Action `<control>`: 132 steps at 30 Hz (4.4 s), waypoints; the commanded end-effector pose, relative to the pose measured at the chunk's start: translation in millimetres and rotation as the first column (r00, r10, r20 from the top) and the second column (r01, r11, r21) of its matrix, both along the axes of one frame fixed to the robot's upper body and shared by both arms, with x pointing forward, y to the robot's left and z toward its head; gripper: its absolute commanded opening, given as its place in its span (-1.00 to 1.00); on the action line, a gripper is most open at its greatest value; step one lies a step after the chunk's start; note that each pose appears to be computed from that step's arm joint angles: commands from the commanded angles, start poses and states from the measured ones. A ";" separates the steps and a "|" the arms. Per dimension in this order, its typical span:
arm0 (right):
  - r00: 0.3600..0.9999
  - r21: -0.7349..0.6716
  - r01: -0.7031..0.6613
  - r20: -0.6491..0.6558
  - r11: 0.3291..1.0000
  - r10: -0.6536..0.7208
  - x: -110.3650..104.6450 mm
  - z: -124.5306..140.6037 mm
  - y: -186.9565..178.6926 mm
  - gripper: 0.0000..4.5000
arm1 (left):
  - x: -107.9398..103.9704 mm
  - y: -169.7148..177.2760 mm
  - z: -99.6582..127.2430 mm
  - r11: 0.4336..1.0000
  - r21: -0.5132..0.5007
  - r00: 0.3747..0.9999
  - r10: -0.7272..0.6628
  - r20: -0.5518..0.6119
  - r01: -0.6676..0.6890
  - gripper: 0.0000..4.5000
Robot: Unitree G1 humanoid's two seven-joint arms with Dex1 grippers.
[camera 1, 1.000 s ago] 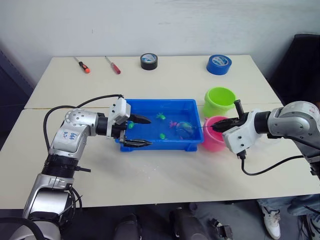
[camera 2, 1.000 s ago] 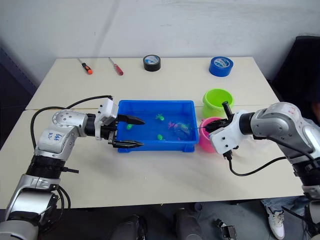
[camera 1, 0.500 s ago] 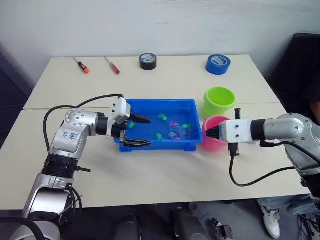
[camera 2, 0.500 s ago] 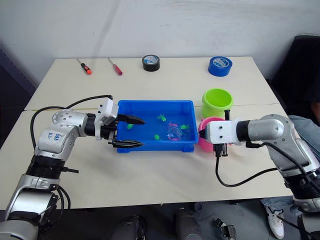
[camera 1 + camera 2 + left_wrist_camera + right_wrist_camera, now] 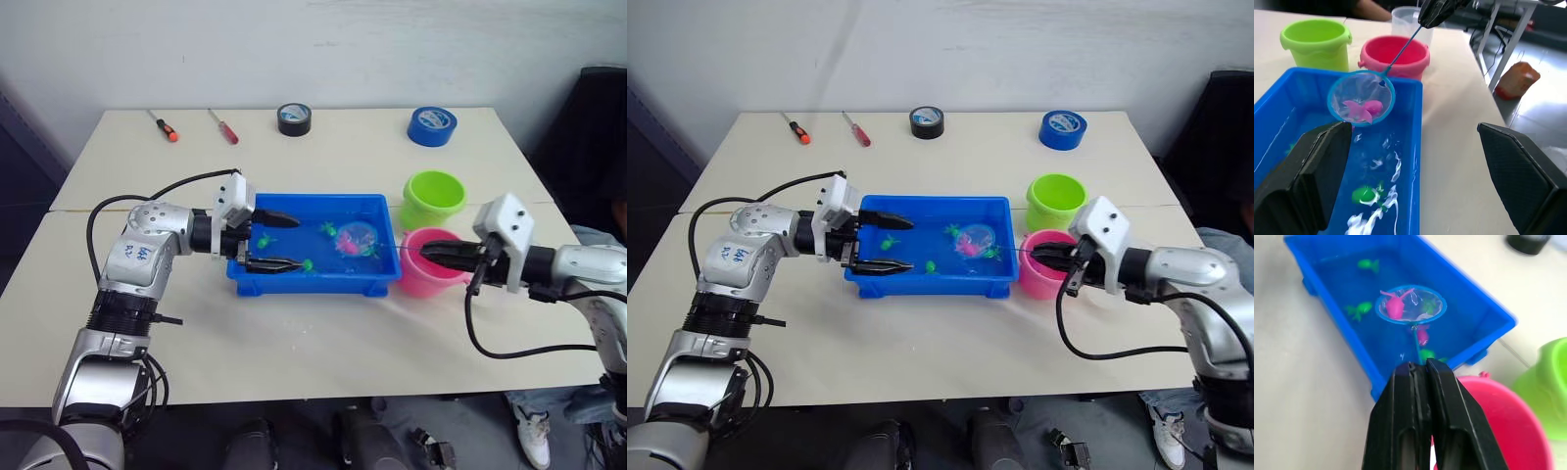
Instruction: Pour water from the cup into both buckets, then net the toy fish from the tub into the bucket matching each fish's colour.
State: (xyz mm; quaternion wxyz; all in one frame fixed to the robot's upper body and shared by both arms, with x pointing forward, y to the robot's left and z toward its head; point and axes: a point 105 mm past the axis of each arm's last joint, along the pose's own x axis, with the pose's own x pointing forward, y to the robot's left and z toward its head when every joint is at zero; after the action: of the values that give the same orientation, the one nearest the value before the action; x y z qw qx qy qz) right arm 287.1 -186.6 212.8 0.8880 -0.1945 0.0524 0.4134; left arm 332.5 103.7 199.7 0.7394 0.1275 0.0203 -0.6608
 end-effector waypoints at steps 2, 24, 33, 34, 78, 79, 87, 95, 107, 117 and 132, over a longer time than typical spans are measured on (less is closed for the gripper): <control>0.987 0.047 0.118 0.102 0.992 -0.122 -24.0 36.9 -19.0 -1.00 | -3.5 -9.9 13.7 0.997 -0.048 0.998 -0.063 0.016 0.064 0.99; 0.768 -0.932 0.303 0.364 0.202 0.527 -56.8 10.8 -70.7 -1.00 | 4.7 -32.2 12.6 0.989 -0.044 0.989 -0.138 0.059 0.140 0.99; 0.768 -0.772 0.314 0.549 0.553 0.330 -42.2 52.2 -67.3 -1.00 | 7.3 -22.5 4.1 0.994 -0.001 0.992 -0.108 0.071 0.108 0.99; 0.793 -0.723 0.271 0.542 0.635 0.278 -40.2 53.0 -60.4 -1.00 | 7.9 -20.8 2.6 0.995 0.002 0.993 -0.101 0.069 0.101 0.99; 0.918 -0.579 -0.077 0.277 0.812 0.284 21.5 -20.4 32.2 -1.00 | 4.5 16.0 -4.5 0.996 0.078 0.995 0.047 0.087 -0.053 0.99; 0.915 -0.594 -0.077 0.278 0.801 0.294 22.3 -21.7 33.0 -1.00 | 5.7 18.5 -6.4 0.995 0.085 0.995 0.054 0.083 -0.061 0.99; 0.884 -0.664 -0.118 0.269 0.738 0.382 28.3 -36.3 52.9 -1.00 | 5.0 56.4 -30.6 0.968 0.226 0.993 0.104 0.050 -0.113 0.99; 0.927 -0.431 -0.228 0.177 0.873 0.329 22.7 -40.4 83.2 -1.00 | 5.1 58.3 -21.3 0.969 0.207 0.990 0.121 0.075 -0.134 0.99; 0.990 -0.024 -0.139 -0.005 0.990 0.139 18.4 -20.9 74.9 -1.00 | 11.2 52.3 0.4 0.986 0.086 0.989 0.138 0.043 -0.142 0.99; 0.993 0.022 0.072 0.097 0.997 -0.074 -14.8 23.7 14.8 -1.00 | 4.8 9.3 25.4 0.996 -0.086 1.000 -0.013 -0.017 0.011 0.99; 0.908 -0.421 0.376 0.347 0.826 -0.236 -63.5 35.5 -78.7 -1.00 | 2.0 -26.4 15.0 0.984 -0.054 0.986 -0.169 0.008 0.170 0.99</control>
State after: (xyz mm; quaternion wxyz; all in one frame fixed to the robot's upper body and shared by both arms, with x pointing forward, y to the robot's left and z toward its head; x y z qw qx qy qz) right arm 225.4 -259.7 234.1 0.8983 -0.3625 0.0844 0.2334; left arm 336.1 80.7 208.0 0.6925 0.0899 0.0041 -0.7157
